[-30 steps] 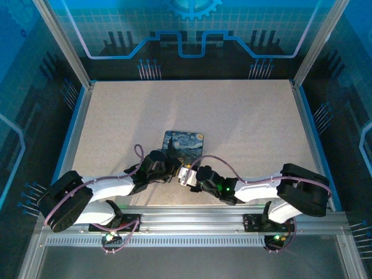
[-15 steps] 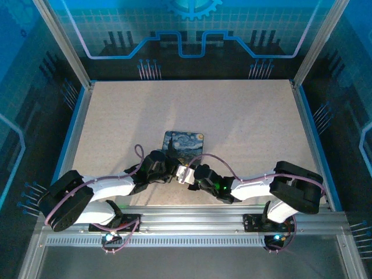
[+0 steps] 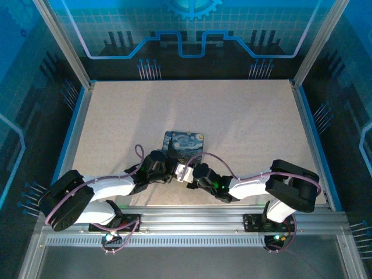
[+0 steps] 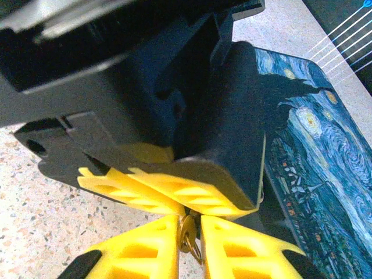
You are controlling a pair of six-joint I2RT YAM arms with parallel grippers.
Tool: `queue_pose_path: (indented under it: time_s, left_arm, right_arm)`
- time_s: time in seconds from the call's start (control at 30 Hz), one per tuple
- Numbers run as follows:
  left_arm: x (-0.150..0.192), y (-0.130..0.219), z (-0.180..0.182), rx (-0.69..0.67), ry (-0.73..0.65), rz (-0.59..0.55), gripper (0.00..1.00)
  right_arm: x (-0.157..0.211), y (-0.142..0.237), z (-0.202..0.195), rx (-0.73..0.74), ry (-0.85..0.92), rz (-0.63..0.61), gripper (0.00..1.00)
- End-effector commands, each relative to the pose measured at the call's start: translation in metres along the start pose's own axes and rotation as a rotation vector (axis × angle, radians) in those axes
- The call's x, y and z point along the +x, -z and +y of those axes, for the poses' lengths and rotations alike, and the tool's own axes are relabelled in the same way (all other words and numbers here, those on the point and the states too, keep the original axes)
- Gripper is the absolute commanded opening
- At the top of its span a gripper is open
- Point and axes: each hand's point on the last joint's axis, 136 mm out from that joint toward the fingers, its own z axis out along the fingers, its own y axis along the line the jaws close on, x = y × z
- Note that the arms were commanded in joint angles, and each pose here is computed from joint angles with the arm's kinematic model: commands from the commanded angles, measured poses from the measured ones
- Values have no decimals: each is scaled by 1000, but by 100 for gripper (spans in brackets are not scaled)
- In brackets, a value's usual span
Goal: Unlock the padlock with the key
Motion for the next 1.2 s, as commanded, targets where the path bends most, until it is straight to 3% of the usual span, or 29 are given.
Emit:
queue_pose_path:
  time_s: [0.0,0.37,0.83,1.17]
  left_arm:
    - [7,-2,-23,65,7,33,6]
    - [7,-2,-22,65,9,32,6]
    - [7,-1,-20,63,13,31,6]
    - [6,-1,-18,60,14,29,6]
  right_arm:
    - [-11,-6,-14,55,-34,-22,16]
    - [-3,-7,-26,131,-45,13,0]
    - [-4,-6,-30,148,-129,7,0]
    - [-12,-3,-37,151,-351,-36,0]
